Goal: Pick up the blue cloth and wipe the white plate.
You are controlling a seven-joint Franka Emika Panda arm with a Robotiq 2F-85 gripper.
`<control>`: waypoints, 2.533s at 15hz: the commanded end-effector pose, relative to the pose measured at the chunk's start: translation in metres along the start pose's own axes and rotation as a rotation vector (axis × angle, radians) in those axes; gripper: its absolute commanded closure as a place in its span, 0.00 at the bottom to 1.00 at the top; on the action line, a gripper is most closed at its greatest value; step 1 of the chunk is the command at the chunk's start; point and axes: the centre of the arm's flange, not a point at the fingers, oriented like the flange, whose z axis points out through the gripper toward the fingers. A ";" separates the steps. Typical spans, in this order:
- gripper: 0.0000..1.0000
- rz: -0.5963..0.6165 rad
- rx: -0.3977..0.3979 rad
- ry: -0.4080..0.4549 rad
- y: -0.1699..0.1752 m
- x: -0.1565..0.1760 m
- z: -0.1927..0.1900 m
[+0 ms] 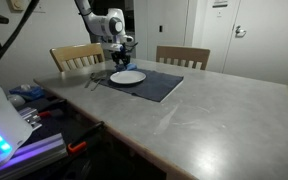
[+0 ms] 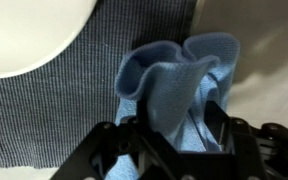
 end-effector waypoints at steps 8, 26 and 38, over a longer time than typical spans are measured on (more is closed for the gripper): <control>1.00 0.017 -0.017 -0.053 0.021 -0.002 -0.081; 0.98 0.026 -0.196 -0.524 0.130 -0.083 -0.117; 0.98 -0.073 -0.301 -0.797 0.135 -0.102 -0.048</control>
